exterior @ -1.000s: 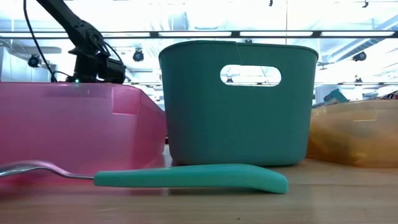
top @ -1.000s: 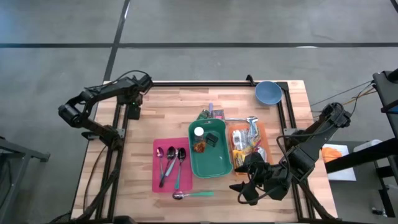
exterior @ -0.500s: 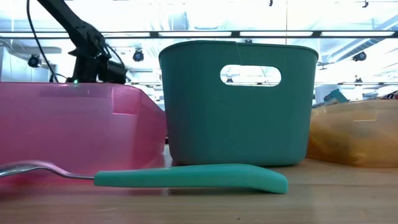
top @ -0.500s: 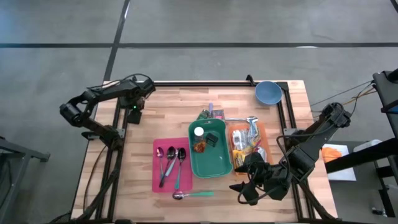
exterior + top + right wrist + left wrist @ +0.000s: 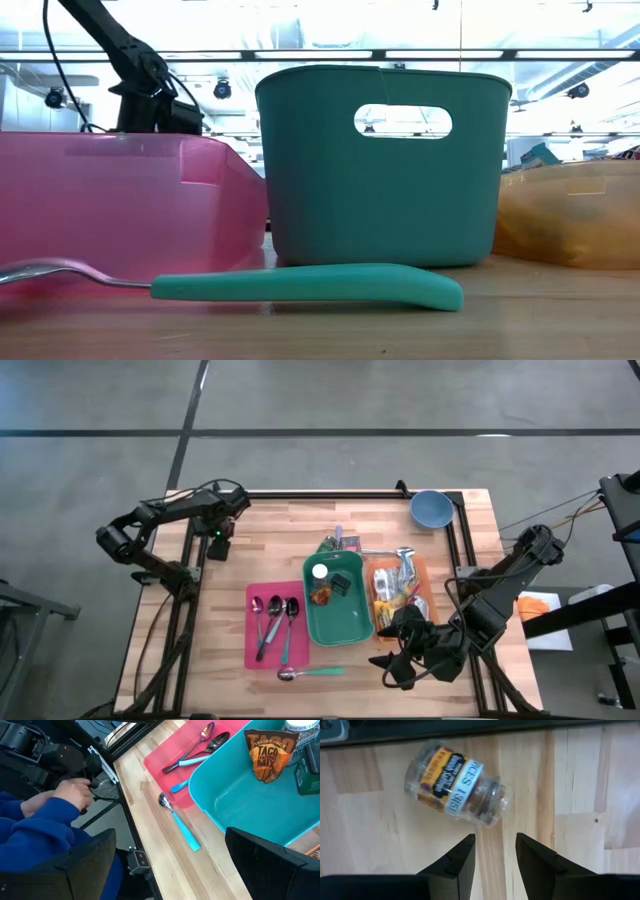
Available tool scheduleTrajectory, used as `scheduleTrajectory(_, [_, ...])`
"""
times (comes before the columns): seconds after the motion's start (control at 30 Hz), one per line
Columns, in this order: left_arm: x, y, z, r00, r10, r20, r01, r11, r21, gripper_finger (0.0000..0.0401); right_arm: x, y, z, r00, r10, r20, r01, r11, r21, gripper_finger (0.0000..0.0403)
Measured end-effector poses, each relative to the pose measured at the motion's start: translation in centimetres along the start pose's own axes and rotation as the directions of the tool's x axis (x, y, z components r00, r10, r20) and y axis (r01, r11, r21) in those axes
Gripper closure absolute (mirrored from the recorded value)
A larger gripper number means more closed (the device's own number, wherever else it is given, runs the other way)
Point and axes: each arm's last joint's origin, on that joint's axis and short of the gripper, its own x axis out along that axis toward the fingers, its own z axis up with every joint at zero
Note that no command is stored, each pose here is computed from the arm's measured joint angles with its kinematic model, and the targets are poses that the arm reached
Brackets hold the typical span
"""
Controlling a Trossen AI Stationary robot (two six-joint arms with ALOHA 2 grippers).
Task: Pick & Place Food Item
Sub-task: Put the brown seasoning bottle into the green bin
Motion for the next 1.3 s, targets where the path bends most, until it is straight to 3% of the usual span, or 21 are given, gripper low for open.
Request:
scheduleTrajectory(0.23, [-1.4,-0.3,-0.1,1.000,0.025,-0.003,-0.025,1.000,-0.005,0.0259,0.0,0.0,0.0,1.000,0.000,0.000,0.000,1.000,0.001,0.0034])
scheduleTrajectory(0.33, [-2.3,-0.2,0.0,0.996,0.085,-0.026,-0.088,0.988,-0.125,0.0259,0.0,0.0,0.0,1.000,0.000,0.000,0.000,1.000,0.003,0.0034])
scheduleTrajectory(0.43, [-2.4,0.0,-0.1,0.986,0.149,-0.080,-0.165,0.950,-0.264,0.0259,0.0,0.0,0.0,1.000,0.000,0.000,0.000,1.000,0.003,0.0034])
scheduleTrajectory(0.67, [-2.0,0.5,0.0,0.977,0.192,-0.091,-0.212,0.903,-0.373,0.0259,0.0,0.0,0.0,1.000,0.000,0.000,0.000,1.000,0.007,0.0034])
scheduleTrajectory(0.87, [-2.1,0.9,0.2,0.966,0.239,-0.095,-0.257,0.872,-0.418,0.0259,0.0,0.0,0.0,1.000,0.000,0.000,0.000,1.000,0.008,0.0034])
scheduleTrajectory(1.07, [-2.1,1.2,0.2,0.967,0.245,-0.074,-0.255,0.897,-0.362,0.0258,0.0,0.0,0.0,1.000,0.000,0.000,0.000,1.000,0.005,0.0034])
scheduleTrajectory(1.3, [-2.2,1.6,0.2,0.961,0.271,-0.048,-0.268,0.882,-0.389,0.0258,0.0,0.0,0.0,1.000,0.000,0.000,0.000,1.000,0.008,0.0034])
